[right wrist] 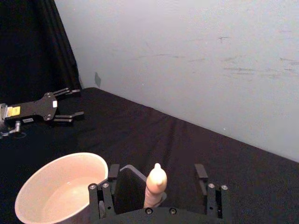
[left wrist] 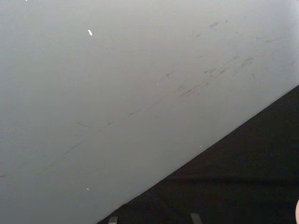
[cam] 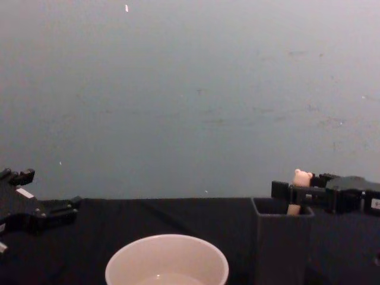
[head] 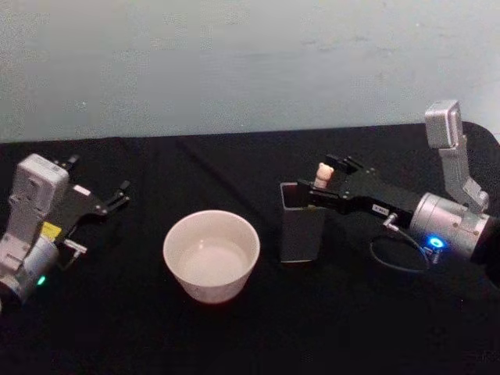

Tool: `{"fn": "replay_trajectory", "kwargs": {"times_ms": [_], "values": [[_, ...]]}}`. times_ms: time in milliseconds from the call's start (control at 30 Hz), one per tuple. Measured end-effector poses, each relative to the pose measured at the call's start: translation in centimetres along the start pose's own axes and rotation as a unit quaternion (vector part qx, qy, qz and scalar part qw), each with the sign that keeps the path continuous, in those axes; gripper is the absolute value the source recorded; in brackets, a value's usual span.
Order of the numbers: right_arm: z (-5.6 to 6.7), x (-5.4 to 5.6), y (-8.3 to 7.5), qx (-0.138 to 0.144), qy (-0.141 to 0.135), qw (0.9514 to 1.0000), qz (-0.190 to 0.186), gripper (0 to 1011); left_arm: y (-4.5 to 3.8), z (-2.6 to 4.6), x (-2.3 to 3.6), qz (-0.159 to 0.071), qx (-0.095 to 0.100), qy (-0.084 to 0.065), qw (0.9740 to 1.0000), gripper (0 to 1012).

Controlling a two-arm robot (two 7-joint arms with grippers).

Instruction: Pick up the stirring spoon with one hand, stir inside the cup, then place it back in its original position.

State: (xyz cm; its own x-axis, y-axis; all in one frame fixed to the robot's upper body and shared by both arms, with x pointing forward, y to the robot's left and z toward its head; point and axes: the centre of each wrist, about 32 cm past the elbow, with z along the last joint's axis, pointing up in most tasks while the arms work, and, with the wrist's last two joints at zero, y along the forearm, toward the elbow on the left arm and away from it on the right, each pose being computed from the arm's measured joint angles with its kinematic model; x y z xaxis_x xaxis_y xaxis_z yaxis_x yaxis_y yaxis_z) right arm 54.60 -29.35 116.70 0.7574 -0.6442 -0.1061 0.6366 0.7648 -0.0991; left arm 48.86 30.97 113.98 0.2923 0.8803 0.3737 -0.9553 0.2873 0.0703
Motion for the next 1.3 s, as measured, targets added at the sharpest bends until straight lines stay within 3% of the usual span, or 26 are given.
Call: {"fn": "replay_trajectory", "kwargs": {"times_ms": [233, 900, 1300], "values": [[-0.01, 0.0, -0.01, 0.0, 0.0, 1.0, 0.0, 887, 0.0, 0.0, 0.0, 0.0, 0.0, 0.0, 1.0, 1001], [0.01, 0.02, -0.02, 0.001, 0.0, 1.0, 0.001, 246, 0.0, 0.0, 0.0, 0.0, 0.0, 0.0, 1.0, 1001], [0.09, -0.04, 0.01, 0.003, -0.001, 1.0, 0.004, 214, 0.0, 0.0, 0.0, 0.0, 0.0, 0.0, 1.0, 1001]]}}
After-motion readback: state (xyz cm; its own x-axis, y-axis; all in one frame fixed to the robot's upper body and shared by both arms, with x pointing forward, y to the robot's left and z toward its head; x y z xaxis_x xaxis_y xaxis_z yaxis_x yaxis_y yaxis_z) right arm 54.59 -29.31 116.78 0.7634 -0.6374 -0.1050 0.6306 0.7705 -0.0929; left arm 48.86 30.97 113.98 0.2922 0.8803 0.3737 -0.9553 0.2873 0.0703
